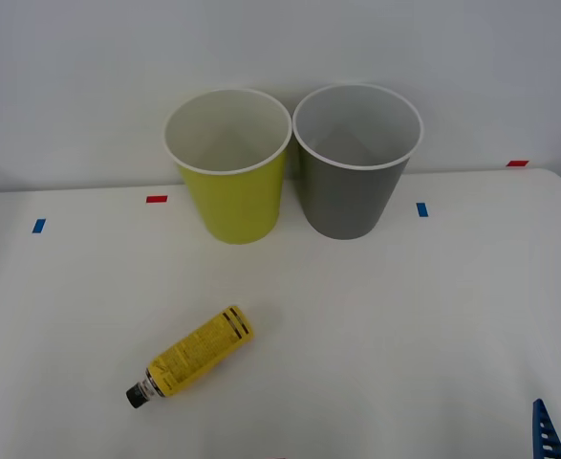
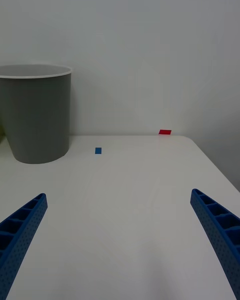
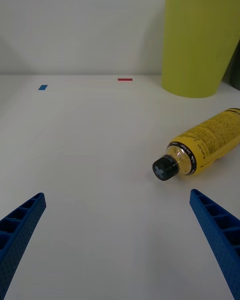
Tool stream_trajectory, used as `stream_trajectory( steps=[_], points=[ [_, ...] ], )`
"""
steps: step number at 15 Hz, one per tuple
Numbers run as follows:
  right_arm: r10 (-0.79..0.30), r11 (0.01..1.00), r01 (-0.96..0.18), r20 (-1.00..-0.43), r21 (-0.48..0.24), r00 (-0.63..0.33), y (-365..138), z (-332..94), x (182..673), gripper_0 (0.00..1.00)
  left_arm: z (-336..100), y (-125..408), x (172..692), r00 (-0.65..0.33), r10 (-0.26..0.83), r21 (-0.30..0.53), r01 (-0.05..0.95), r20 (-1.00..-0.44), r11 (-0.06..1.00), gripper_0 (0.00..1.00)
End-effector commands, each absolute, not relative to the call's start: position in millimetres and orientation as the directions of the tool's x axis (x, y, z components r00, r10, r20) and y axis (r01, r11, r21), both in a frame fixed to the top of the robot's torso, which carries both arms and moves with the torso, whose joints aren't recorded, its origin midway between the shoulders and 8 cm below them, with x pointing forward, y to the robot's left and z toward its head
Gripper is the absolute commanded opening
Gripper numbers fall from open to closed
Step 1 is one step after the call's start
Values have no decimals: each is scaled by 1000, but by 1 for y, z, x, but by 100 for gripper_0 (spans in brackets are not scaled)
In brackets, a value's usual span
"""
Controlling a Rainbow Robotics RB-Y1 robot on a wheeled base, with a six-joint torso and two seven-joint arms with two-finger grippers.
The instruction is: Put cans in the gray bin and PET bottles in the light green bin.
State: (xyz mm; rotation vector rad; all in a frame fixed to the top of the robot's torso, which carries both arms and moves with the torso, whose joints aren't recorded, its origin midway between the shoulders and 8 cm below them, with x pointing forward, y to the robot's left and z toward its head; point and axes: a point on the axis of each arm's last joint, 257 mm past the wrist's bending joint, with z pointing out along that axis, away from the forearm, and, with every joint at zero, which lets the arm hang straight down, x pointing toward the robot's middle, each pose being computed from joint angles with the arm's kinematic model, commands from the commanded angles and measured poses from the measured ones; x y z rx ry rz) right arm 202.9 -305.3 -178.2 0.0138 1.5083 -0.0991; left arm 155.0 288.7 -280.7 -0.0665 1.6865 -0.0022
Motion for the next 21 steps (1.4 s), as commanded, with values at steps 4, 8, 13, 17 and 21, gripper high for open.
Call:
stream_trajectory(
  steps=[4,8,13,17,21],
  points=[
    [-57,996,74,-997,-52,59,-305,-178,203,100,-281,289,155,-115,-45,-41,-43,-992,998,100],
    [-57,996,74,-997,-52,59,-305,-178,203,100,-281,289,155,-115,-45,-41,-43,-992,998,100],
    [-57,996,74,-997,-52,59,-305,-178,203,100,-281,289,155,-115,-45,-41,-43,-992,998,100],
    [-57,996,74,-997,-52,59,-305,-178,203,100,-281,289,155,-115,-45,-41,-43,-992,998,100],
    [-57,996,74,-997,-52,59,-305,-178,203,100,-281,289,155,-115,-45,-41,-43,-992,998,100]
  ],
)
